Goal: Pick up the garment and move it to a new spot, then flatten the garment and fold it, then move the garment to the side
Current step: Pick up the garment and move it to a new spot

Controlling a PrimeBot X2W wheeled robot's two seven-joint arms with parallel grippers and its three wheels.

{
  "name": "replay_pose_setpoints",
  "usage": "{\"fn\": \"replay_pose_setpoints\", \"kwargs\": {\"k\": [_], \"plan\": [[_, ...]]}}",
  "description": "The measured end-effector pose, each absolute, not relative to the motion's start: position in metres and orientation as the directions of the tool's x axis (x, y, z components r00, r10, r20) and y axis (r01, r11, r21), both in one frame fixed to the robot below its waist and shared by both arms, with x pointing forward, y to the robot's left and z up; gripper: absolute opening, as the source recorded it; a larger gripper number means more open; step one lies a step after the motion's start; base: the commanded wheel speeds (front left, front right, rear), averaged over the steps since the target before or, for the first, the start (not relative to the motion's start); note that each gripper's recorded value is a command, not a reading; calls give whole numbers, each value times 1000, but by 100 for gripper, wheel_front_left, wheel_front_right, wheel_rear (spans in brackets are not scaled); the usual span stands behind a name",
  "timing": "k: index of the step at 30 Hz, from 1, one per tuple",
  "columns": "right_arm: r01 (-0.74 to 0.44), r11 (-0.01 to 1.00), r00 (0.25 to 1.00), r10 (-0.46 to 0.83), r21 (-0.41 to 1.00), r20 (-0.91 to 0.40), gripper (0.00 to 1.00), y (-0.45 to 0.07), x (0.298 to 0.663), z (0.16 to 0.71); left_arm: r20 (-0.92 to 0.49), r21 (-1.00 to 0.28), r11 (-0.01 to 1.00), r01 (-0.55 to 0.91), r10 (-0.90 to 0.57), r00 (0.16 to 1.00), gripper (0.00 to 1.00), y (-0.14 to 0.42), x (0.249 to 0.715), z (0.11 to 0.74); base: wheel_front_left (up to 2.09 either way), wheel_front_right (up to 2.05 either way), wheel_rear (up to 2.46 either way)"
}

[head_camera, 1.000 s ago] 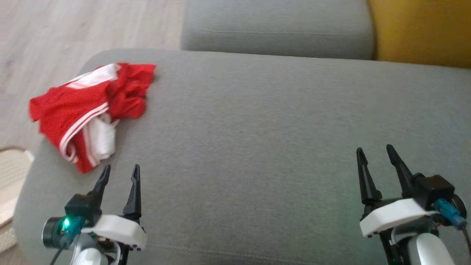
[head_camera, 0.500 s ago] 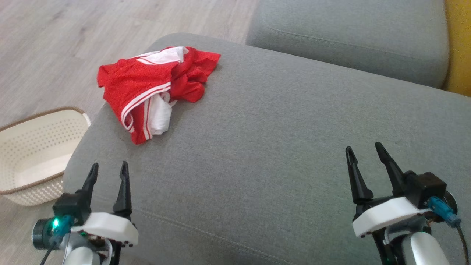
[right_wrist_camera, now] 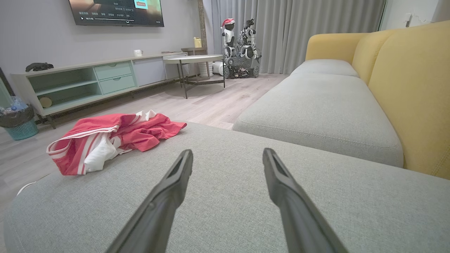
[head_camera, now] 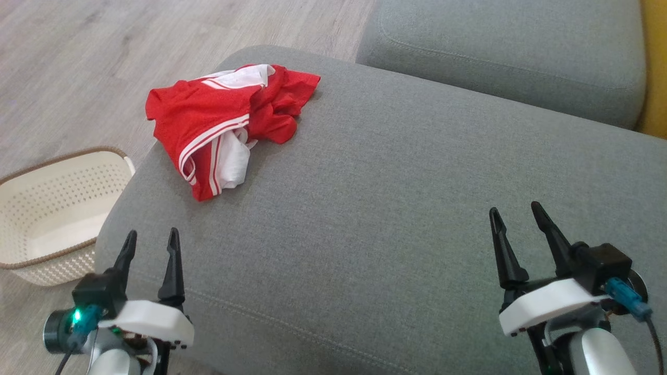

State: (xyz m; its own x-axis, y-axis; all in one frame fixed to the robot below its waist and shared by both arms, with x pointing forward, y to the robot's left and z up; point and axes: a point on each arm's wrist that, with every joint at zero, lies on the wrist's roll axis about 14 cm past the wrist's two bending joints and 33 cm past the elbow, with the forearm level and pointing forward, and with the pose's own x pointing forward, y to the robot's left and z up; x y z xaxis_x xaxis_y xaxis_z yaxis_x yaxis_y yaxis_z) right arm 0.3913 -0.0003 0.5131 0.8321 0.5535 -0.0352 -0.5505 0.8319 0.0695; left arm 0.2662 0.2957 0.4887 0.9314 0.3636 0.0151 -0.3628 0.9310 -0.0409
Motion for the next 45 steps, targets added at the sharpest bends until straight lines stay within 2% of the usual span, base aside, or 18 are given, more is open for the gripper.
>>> {"fn": "replay_pose_setpoints", "kwargs": {"k": [14,25,30,32,41,42,43,44,45], "plan": [[-541,835,834,548,96,-62,100,-2,399,504,9,-22,931,-363,363,932,100,299,277,490,0,0,0],[-510,856,850,516,83,-102,100,-8,441,489,44,22,946,-325,323,945,100,315,360,510,0,0,0],[-494,864,852,503,91,-148,100,-13,457,468,-21,36,957,-289,290,957,100,321,405,493,0,0,0],[-495,863,845,505,99,-177,100,-13,463,454,-96,50,957,-287,291,952,100,330,422,472,0,0,0],[-490,865,843,502,106,-194,100,-15,477,440,-364,104,942,-320,335,869,100,357,428,401,0,0,0],[-489,866,843,500,106,-197,100,-16,478,439,-377,102,942,-319,333,864,78,358,429,398,0,0,0],[-488,867,844,499,107,-198,100,-16,478,438,-387,105,942,-319,335,859,16,359,429,397,0,0,0],[-486,867,844,498,107,-198,100,-17,478,438,-392,108,942,-318,335,857,0,360,430,397,0,0,0],[-486,867,845,498,107,-198,100,-17,478,438,-391,109,941,-319,336,857,0,361,432,399,0,0,0]]}}
